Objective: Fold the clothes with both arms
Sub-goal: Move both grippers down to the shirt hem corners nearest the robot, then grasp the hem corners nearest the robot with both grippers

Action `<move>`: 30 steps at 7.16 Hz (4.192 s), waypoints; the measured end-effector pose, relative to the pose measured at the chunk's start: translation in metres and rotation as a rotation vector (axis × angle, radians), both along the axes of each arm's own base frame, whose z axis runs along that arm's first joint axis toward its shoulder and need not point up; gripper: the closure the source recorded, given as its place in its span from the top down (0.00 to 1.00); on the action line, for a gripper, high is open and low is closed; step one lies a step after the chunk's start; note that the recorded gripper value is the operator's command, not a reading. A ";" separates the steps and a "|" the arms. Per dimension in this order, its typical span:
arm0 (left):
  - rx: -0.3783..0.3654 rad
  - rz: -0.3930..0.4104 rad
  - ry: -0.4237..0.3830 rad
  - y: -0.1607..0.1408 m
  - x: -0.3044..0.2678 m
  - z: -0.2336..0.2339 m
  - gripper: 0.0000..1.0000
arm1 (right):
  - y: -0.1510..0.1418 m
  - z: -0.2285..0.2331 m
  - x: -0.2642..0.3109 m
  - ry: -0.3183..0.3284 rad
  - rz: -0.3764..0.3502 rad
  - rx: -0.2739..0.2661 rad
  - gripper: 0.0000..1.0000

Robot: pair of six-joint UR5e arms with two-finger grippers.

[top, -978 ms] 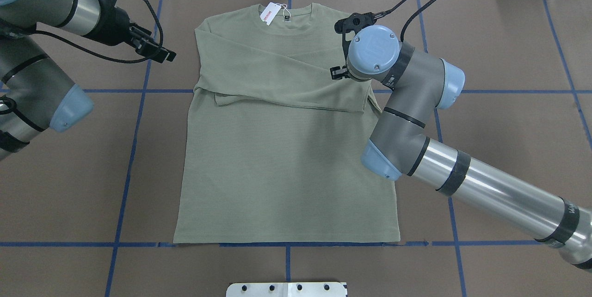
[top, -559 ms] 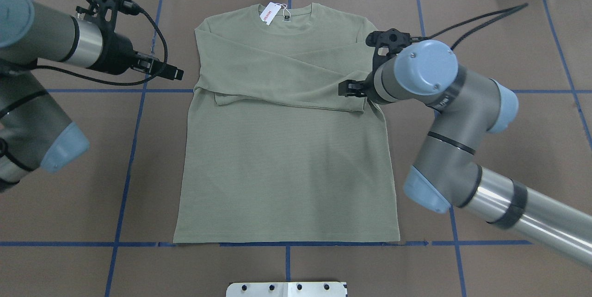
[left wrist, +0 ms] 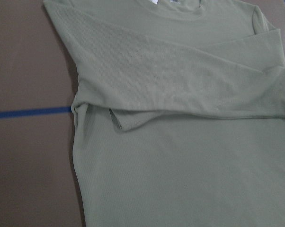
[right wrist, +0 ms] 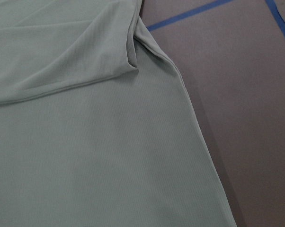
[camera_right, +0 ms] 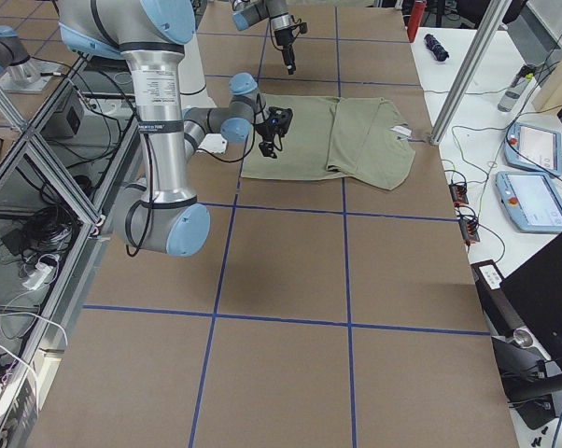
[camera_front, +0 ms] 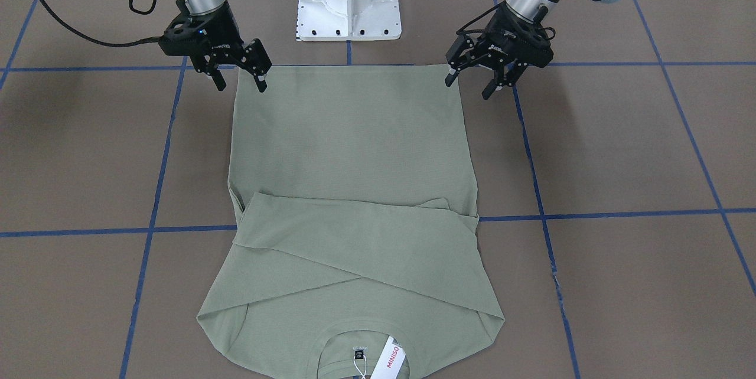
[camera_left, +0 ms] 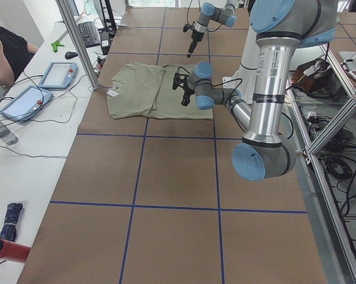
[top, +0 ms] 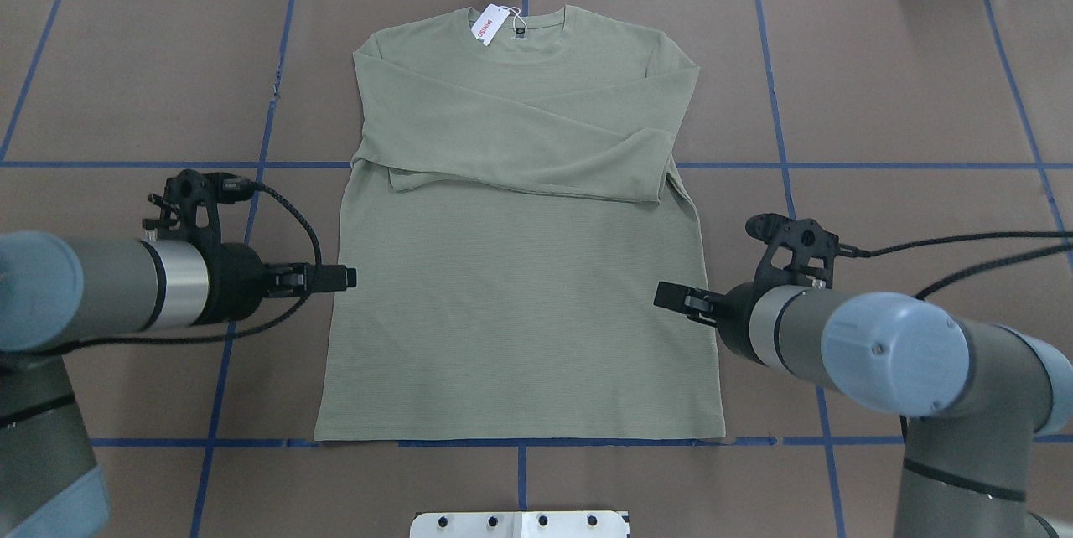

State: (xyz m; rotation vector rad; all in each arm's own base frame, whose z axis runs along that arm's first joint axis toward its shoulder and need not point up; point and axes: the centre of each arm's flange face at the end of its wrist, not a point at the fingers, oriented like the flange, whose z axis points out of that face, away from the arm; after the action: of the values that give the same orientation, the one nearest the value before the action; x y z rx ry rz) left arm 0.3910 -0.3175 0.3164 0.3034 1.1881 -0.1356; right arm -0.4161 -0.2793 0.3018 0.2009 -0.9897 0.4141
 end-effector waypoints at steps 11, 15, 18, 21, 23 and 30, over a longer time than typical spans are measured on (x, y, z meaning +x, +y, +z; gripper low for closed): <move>-0.117 -0.009 -0.090 0.120 0.079 0.077 0.00 | 0.043 0.018 0.000 -0.042 0.034 0.019 1.00; -0.111 0.002 -0.067 0.123 0.073 0.064 0.00 | 0.055 0.029 -0.009 -0.009 0.056 -0.042 0.82; -0.107 0.009 -0.007 0.124 0.061 0.035 0.00 | 0.109 0.052 -0.036 0.043 0.113 -0.112 0.73; -0.110 0.009 0.009 0.124 0.059 0.029 0.00 | 0.123 0.074 -0.050 0.087 0.120 -0.094 0.73; -0.112 0.008 0.010 0.124 0.058 0.029 0.00 | 0.121 0.078 -0.053 0.103 0.115 -0.080 0.68; -0.112 0.010 0.009 0.124 0.058 0.029 0.00 | 0.106 0.085 -0.057 0.119 0.145 -0.072 0.52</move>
State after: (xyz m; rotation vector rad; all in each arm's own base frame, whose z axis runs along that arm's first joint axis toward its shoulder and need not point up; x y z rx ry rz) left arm 0.4490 -0.1937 0.3458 0.1986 1.1860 -0.1946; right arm -0.4726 -0.1733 0.3872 0.2306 -0.8444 0.5637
